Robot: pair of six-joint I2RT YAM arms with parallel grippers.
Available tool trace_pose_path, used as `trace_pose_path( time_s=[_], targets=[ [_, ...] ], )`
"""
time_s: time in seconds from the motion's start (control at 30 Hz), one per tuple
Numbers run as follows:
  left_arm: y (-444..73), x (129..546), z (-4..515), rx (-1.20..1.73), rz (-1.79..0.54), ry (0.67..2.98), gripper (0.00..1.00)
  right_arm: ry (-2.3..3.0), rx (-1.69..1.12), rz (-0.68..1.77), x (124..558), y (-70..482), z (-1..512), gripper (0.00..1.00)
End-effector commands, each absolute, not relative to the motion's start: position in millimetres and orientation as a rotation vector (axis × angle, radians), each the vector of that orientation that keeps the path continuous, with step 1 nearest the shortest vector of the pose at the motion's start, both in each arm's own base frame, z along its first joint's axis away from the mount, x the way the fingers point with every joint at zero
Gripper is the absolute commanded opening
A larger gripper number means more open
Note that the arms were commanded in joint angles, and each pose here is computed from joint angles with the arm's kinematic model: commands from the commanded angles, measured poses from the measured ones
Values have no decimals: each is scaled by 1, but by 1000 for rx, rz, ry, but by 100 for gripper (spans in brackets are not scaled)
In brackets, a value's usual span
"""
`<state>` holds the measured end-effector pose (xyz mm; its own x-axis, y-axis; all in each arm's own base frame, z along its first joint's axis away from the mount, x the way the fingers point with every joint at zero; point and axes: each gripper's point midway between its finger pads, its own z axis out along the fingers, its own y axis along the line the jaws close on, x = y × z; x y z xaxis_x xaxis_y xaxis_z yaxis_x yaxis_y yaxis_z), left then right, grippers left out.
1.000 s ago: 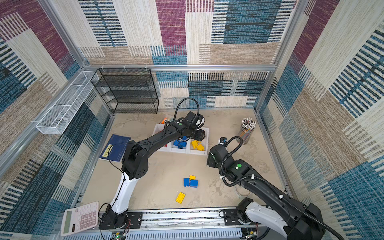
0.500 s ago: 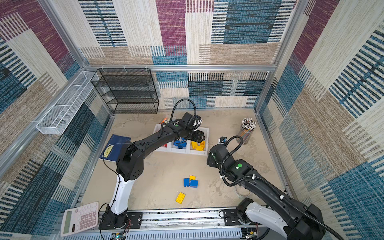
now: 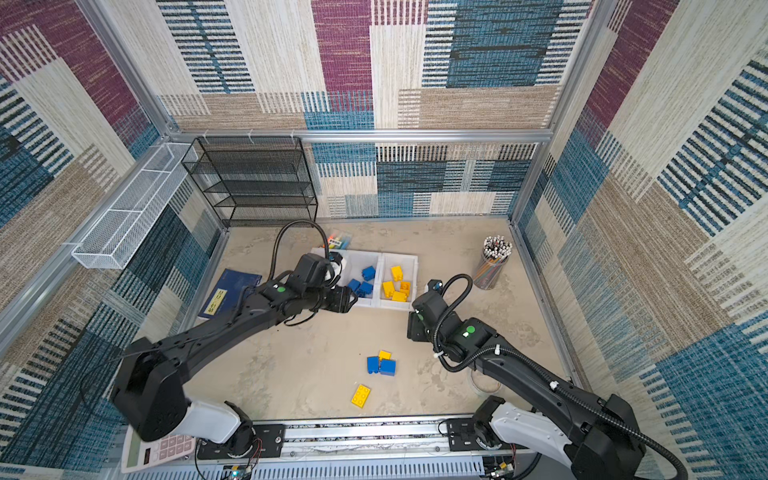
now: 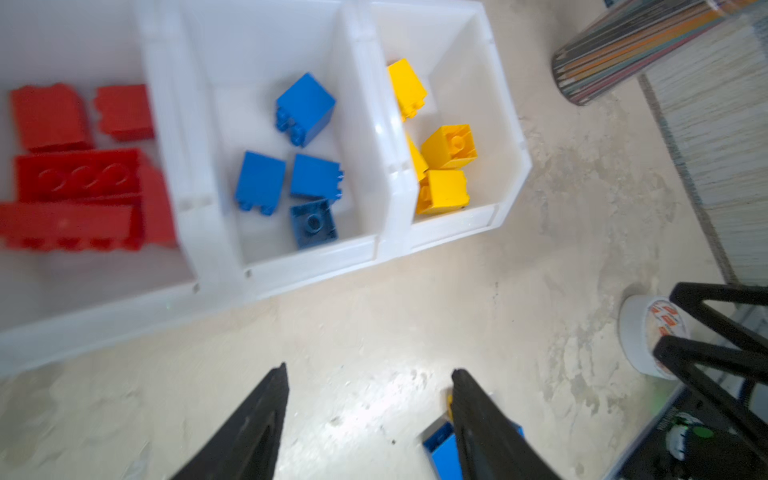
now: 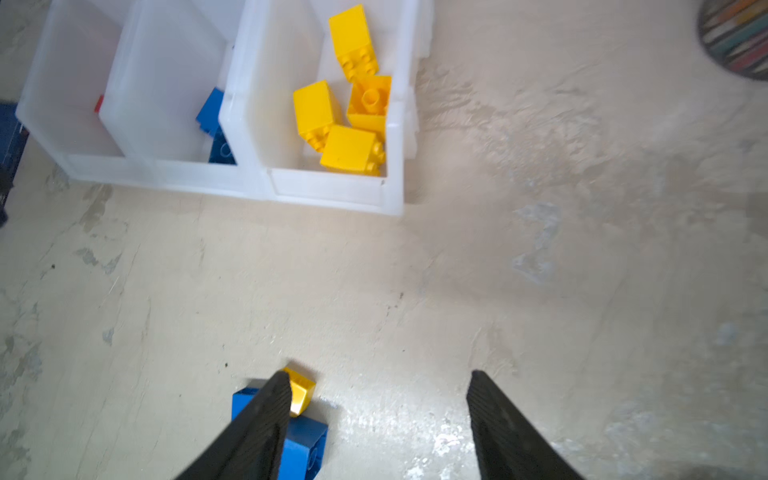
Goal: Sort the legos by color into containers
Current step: 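Withdraw the left gripper while the right gripper moves over the yellow 2x2 brick, then lower the right gripper onto the yellow 2x2 brick and grasp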
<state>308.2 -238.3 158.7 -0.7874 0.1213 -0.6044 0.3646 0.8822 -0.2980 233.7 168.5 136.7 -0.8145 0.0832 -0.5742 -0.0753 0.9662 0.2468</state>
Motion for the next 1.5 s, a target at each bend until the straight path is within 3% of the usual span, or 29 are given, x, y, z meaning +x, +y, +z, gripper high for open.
trace_pose_path(
  time_s=[0.0,0.3,0.6,1.1,1.47],
  targets=[
    [-206,292,156,225,-487,2431,66,2514,-11,405,225,193,136,70],
    [-142,238,140,21,-441,2387,67,2661,-161,414,165,250,97,70],
    [-120,210,126,-78,-473,2373,67,2757,-340,308,120,290,70,71],
    [-112,192,111,-115,-499,2399,67,2807,-440,167,108,315,46,72],
    [-113,192,108,-116,-505,2402,67,2849,-430,69,102,300,33,72]
  ],
)
